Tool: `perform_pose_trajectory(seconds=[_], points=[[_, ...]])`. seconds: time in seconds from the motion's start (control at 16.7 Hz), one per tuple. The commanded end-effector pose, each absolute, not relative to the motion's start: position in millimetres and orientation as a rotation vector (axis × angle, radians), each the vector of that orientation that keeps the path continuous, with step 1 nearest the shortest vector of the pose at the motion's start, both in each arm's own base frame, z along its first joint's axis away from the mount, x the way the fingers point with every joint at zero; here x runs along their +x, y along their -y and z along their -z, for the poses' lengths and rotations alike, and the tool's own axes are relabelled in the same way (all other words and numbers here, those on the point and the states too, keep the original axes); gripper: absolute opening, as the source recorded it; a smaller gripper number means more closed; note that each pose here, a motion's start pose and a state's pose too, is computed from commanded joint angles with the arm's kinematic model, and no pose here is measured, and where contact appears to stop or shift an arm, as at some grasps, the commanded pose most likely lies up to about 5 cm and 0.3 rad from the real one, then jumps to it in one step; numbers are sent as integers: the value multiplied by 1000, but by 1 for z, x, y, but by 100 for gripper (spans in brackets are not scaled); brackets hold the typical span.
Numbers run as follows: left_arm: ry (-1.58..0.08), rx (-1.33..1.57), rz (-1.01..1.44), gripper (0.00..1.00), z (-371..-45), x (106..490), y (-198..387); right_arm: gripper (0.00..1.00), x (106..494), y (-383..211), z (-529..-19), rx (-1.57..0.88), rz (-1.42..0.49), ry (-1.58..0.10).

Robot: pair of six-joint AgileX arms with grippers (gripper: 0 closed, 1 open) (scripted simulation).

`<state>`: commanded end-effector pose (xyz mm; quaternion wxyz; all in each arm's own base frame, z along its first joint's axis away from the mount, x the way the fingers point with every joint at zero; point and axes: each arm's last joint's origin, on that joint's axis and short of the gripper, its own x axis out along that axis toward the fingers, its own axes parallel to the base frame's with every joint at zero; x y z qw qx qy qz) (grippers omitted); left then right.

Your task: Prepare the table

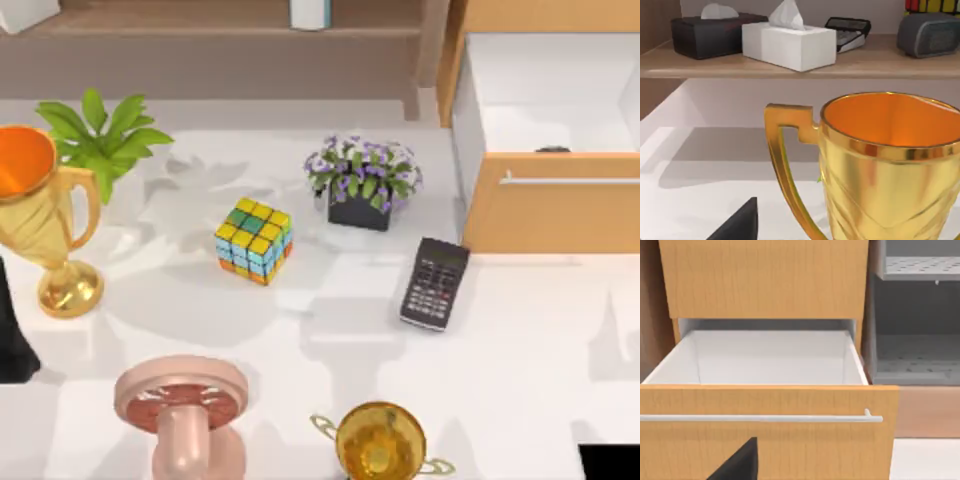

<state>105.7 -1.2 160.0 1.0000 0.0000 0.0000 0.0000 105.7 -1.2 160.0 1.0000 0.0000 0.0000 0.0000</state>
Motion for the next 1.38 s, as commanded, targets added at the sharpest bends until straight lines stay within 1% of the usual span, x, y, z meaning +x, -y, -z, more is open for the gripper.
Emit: perform_pose_trajectory(seconds=[0.18, 0.36, 0.54, 0.72, 0.9, 1.08, 1.2, 1.38], points=[[0, 0, 0, 100, -160, 106, 1, 100, 106, 1, -162, -1, -1, -6], [0, 0, 0, 100, -160, 106, 1, 100, 107, 0, -177, -6, -7, -59], [0, 0, 0, 100, -160, 106, 1, 100, 115, -1, -208, -16, -19, -161], [0, 0, 0, 100, -160, 106, 1, 100, 136, -4, -245, -30, -37, -300], [0, 0, 0, 100, -160, 106, 1, 100, 175, -9, -282, -50, -60, -466], [0, 0, 0, 100, -160, 106, 1, 100, 231, -18, -306, -73, -86, -648], [0, 0, 0, 100, -160, 106, 1, 100, 274, -25, -311, -90, -104, -774], [0, 0, 0, 100, -160, 106, 1, 100, 341, -37, -301, -115, -131, -959]])
